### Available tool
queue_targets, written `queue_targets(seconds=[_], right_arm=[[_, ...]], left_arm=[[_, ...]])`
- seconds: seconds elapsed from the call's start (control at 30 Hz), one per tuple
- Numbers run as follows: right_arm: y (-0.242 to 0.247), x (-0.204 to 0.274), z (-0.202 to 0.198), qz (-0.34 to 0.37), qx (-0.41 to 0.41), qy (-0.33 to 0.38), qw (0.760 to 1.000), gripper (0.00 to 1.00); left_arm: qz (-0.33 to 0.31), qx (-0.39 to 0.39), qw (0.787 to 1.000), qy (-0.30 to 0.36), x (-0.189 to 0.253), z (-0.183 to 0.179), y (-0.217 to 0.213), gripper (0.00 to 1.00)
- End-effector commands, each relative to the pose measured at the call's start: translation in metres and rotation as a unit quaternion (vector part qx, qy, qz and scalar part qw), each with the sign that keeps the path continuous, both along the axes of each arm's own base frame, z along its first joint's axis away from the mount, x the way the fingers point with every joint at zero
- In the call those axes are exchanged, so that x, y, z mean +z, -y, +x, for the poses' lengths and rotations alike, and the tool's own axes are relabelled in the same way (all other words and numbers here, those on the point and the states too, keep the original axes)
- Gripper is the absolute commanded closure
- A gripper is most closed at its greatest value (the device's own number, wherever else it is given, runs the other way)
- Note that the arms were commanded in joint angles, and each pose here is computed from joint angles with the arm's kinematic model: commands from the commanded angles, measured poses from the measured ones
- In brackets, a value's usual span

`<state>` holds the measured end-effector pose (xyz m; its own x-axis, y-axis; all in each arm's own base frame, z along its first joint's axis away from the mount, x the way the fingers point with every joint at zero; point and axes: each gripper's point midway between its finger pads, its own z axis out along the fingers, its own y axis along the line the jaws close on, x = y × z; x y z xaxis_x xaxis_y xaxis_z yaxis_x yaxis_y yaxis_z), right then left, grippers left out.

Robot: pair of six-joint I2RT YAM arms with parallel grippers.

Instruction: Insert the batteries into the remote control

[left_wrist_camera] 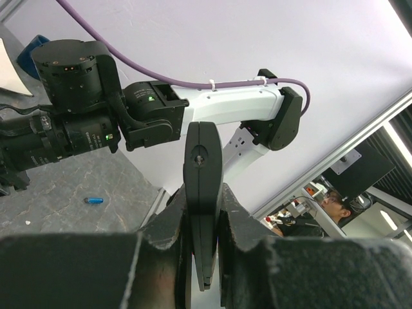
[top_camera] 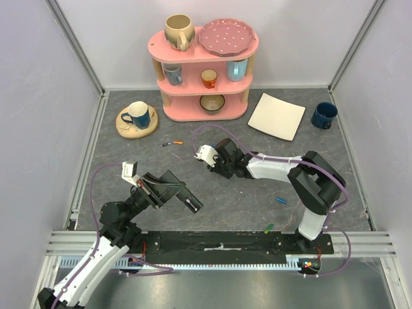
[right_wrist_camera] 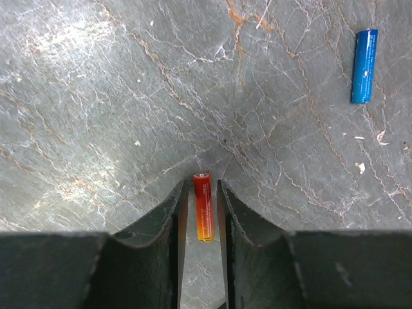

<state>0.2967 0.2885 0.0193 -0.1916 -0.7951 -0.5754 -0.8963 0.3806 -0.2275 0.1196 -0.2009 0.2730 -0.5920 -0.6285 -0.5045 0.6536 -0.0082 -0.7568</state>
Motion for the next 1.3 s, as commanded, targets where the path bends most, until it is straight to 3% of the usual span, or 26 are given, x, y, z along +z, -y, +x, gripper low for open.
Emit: queue_targets(seconds=[0.0, 0.2, 0.27, 0.33, 0.37, 0.4, 0.53, 0.63, 0.77, 0.83, 1.07, 1.27], right_arm=[[0.000, 0.002, -0.003, -0.001, -0.003, -0.008, 1.000, 0.64], [-0.001, 0.070, 0.021, 0.069, -0.085, 0.062, 0.992, 0.47], [0.006, 0.099, 0.034, 0.099, -0.142, 0.098, 0.980, 0.24], [0.014, 0.112, 0.043, 0.163, -0.244, 0.082, 0.953, 0.03], [0.019, 0.114, 0.045, 0.192, -0.288, 0.064, 0.936, 0.02], [0.024, 0.110, 0.047, 0.241, -0.367, 0.012, 0.899, 0.02], [-0.005, 0.092, 0.020, 0.301, -0.348, -0.123, 0.880, 0.02], [-0.005, 0.092, 0.015, 0.344, -0.406, -0.116, 0.839, 0.02], [0.015, 0.077, 0.010, 0.284, -0.529, -0.033, 0.799, 0.07], [0.023, 0.060, 0.004, 0.258, -0.576, -0.036, 0.775, 0.08], [0.034, 0.040, -0.001, 0.231, -0.627, -0.022, 0.744, 0.17], [0.025, 0.033, 0.006, 0.219, -0.625, -0.023, 0.749, 0.21]], left_arm=[[0.013, -0.001, 0.999, -0.032, -0.031, 0.006, 0.003, 0.98], [0.013, 0.001, 1.000, -0.028, -0.028, 0.006, 0.003, 0.98], [0.014, 0.003, 0.999, -0.029, -0.029, 0.007, 0.002, 0.98], [0.014, 0.005, 0.999, -0.028, -0.029, 0.007, 0.002, 0.98], [0.013, 0.008, 0.999, -0.028, -0.029, 0.008, 0.001, 0.98], [0.013, 0.009, 0.999, -0.031, -0.030, 0.009, 0.001, 0.98], [0.013, 0.012, 0.999, -0.035, -0.032, 0.010, 0.001, 0.98], [0.016, 0.010, 0.999, -0.041, -0.034, 0.011, 0.002, 0.98], [0.020, 0.010, 0.999, -0.050, -0.038, 0.013, 0.003, 0.98], [0.022, 0.009, 0.998, -0.053, -0.040, 0.014, 0.004, 0.98], [0.029, 0.003, 0.998, -0.061, -0.045, 0.013, 0.006, 0.98], [0.029, 0.004, 0.998, -0.063, -0.046, 0.013, 0.006, 0.98]])
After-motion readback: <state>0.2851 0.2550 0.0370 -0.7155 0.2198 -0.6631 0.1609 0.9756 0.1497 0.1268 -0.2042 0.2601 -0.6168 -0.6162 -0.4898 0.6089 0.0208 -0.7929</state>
